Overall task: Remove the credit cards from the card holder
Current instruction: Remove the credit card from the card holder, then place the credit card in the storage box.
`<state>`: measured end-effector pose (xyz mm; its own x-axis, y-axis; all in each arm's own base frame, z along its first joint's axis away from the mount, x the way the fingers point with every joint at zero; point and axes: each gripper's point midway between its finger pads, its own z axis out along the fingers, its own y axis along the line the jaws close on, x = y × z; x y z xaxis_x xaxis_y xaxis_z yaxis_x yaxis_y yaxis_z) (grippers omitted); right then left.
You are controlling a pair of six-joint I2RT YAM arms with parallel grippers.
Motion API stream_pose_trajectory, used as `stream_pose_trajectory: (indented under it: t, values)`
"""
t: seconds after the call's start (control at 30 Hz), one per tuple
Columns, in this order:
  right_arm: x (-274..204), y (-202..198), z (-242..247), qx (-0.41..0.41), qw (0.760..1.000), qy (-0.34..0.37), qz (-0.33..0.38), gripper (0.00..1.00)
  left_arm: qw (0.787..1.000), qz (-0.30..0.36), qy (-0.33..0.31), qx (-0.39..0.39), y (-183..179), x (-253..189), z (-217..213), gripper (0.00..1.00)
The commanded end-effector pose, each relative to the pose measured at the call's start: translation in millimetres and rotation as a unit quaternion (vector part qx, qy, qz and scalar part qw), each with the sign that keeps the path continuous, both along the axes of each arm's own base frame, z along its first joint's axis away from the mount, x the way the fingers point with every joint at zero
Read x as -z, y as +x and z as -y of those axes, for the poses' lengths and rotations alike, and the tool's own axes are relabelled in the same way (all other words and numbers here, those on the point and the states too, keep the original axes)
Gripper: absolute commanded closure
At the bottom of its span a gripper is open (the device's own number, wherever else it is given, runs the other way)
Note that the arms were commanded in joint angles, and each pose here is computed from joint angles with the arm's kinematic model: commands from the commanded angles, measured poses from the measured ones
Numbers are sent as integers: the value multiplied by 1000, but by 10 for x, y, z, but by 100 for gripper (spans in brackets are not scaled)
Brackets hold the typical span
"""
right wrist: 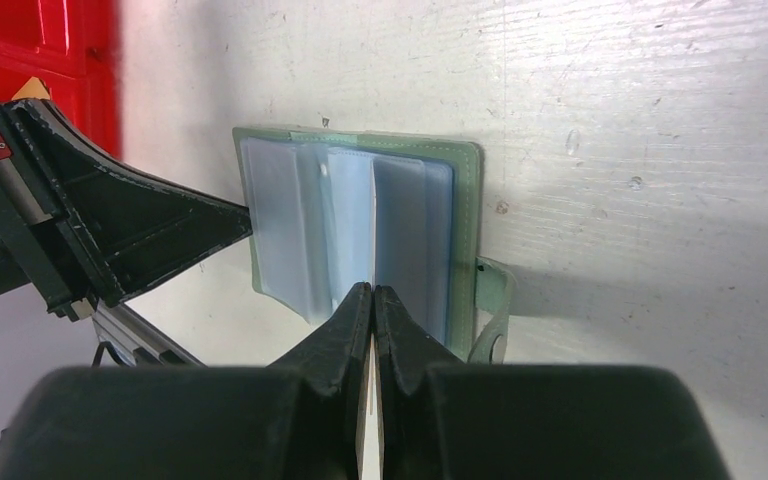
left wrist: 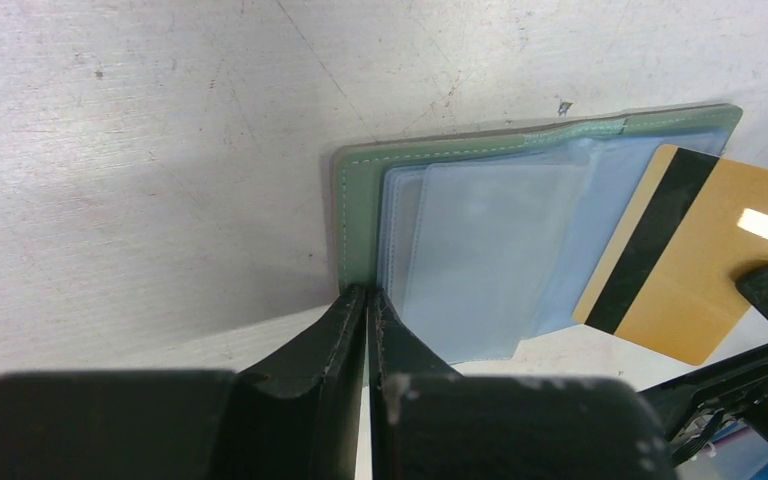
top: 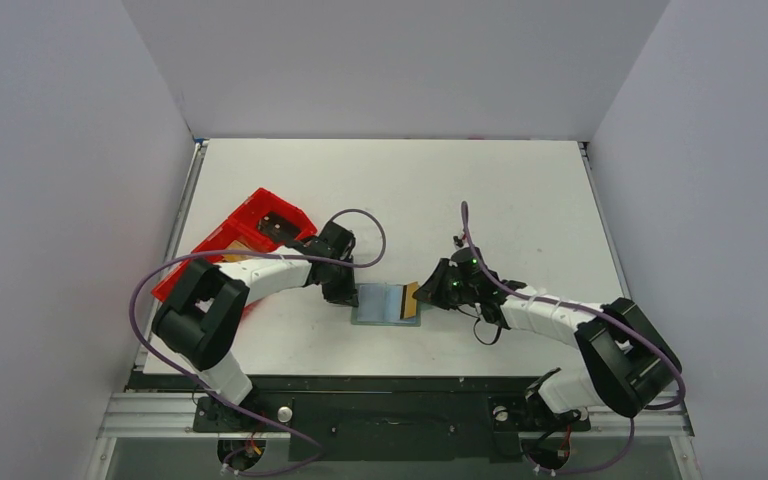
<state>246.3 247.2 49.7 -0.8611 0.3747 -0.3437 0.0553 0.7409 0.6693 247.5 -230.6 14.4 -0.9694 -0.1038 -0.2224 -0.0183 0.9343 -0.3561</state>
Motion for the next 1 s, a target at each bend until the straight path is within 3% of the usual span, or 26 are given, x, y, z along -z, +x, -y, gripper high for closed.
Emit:
stream_pose_trajectory:
  t: [0.0, 0.13, 0.27, 0.53, 0.97]
  values:
    - [-158, 68, 32, 1, 1000, 1, 25, 100, 1000, 20, 2, 21, 59, -15, 139, 94]
    - [-253, 90, 9, 1, 999, 12, 30, 100, 998, 51, -12, 28, 172, -343, 195, 72]
    - [-375, 118, -30, -1, 999, 29, 36, 100, 996, 76, -38, 31, 240, -663, 229, 62]
    - [-707, 166, -75, -2, 996, 77, 51, 100, 984, 105, -138, 30, 323, -1147, 267, 54]
    - [-1245, 175, -216, -15, 984, 162, 74, 100, 952, 102, -282, 62, 223, -1519, 504, 54]
